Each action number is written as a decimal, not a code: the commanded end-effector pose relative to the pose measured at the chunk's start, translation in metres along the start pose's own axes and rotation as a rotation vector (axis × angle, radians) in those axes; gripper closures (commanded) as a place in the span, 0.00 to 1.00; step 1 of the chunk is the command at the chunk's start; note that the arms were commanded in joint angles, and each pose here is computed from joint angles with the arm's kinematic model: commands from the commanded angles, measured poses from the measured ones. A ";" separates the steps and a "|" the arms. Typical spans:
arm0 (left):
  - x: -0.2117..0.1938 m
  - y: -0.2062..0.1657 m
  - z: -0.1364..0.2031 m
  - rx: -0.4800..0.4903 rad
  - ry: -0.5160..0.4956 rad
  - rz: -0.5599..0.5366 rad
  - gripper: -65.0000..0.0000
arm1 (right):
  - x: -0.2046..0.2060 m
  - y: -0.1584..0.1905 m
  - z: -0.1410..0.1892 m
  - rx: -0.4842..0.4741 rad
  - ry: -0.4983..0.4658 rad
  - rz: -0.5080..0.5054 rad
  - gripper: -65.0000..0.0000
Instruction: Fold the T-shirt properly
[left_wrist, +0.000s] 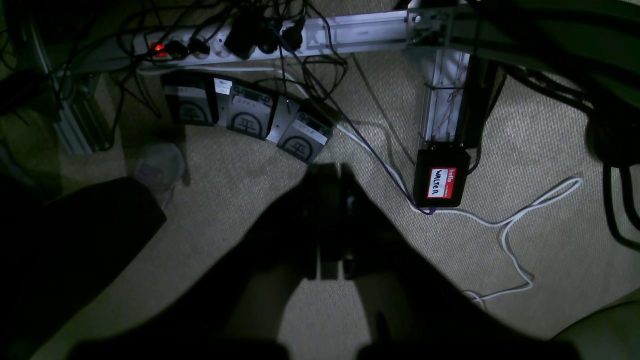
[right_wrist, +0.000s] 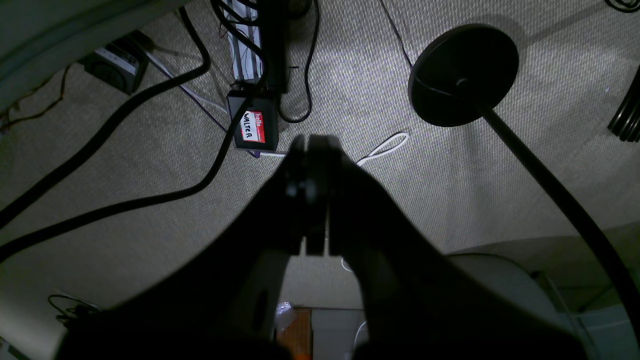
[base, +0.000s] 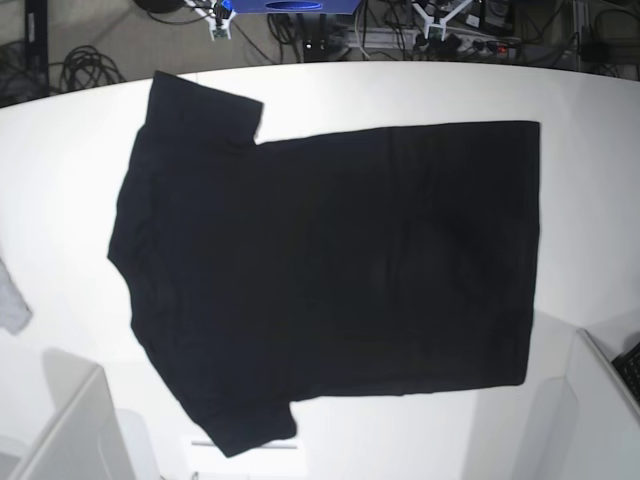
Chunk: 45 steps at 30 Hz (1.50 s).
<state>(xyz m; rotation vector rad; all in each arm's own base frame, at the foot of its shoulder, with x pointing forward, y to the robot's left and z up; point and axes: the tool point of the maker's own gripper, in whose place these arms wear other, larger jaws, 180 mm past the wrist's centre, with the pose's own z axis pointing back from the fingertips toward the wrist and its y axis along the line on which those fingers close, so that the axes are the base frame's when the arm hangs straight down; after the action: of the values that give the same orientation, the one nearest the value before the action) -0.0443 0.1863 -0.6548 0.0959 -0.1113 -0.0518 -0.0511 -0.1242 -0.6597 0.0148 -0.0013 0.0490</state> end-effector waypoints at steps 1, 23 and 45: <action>-0.004 0.003 0.001 0.007 0.003 -0.001 1.00 | -0.002 -0.005 0.000 -0.013 0.001 0.002 1.00; -0.038 0.010 0.035 0.002 -0.151 -0.060 1.00 | -0.035 -0.005 0.019 -0.018 -0.093 -0.004 1.00; 0.019 0.050 0.205 -0.039 -0.675 -0.080 1.00 | -0.006 -0.103 0.161 -0.299 -0.456 -0.156 1.00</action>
<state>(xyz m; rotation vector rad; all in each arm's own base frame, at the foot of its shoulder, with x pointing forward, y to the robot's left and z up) -0.0413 0.2121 -0.4505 0.0324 -0.7745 -0.1571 -0.0501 -0.2269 -0.5047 -0.2634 -0.4512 -0.1142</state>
